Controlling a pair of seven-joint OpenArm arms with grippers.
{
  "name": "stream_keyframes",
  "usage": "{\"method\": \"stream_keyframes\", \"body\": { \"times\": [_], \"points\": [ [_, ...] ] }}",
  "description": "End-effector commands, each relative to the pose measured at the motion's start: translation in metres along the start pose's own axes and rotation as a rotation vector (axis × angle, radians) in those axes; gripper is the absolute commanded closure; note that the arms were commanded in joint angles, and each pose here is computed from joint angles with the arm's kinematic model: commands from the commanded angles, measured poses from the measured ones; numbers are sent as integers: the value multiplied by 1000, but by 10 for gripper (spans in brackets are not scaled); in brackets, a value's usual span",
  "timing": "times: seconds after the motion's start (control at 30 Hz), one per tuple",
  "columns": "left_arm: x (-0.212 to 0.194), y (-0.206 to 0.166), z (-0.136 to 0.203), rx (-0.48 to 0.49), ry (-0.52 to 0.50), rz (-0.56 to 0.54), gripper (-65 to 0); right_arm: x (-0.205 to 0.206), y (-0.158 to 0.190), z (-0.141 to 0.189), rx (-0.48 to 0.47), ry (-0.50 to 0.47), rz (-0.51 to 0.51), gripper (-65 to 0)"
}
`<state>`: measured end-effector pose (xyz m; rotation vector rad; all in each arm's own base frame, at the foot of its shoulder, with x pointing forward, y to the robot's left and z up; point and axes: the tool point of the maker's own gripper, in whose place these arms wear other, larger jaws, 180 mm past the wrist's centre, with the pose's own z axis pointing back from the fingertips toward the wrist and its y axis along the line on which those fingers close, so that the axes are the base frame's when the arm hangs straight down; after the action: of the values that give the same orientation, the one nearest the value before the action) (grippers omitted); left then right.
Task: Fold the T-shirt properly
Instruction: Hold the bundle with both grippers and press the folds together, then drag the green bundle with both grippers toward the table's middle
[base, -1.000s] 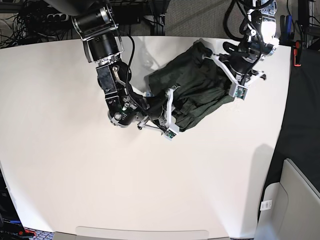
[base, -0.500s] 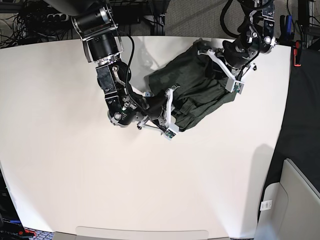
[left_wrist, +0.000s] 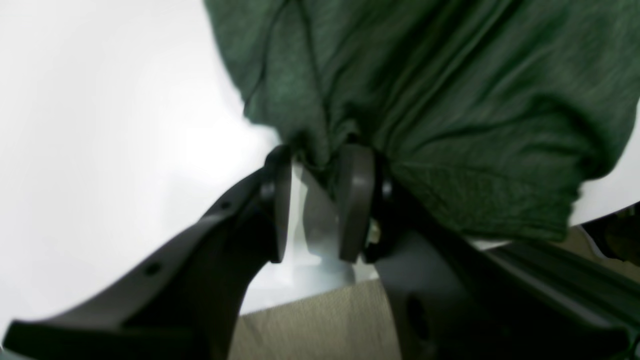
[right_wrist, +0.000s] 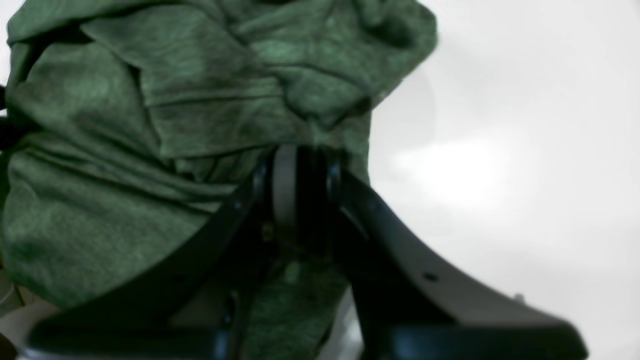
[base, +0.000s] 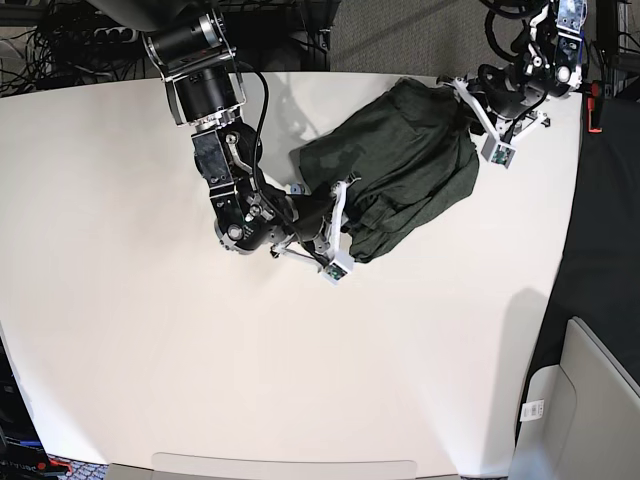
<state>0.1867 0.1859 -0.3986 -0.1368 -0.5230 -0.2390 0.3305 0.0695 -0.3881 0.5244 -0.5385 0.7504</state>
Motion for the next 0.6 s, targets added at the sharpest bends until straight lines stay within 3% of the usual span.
{"method": "stream_keyframes", "body": {
  "times": [0.0,0.13,0.3,0.57],
  "points": [
    [10,3,4,7,-36,-17,-139,23,2,6,7,-63,20,-51],
    [25,10,18,38,-87,-22,-139,29,7,12,14,-97,24,-51],
    [33,37,41,127,-139,9,-139,57,14,45,-9,-223,93,-51],
    [17,28,38,105,-110,48,-139,42,-24,66,-95,-254,-2,-51]
  ]
}}
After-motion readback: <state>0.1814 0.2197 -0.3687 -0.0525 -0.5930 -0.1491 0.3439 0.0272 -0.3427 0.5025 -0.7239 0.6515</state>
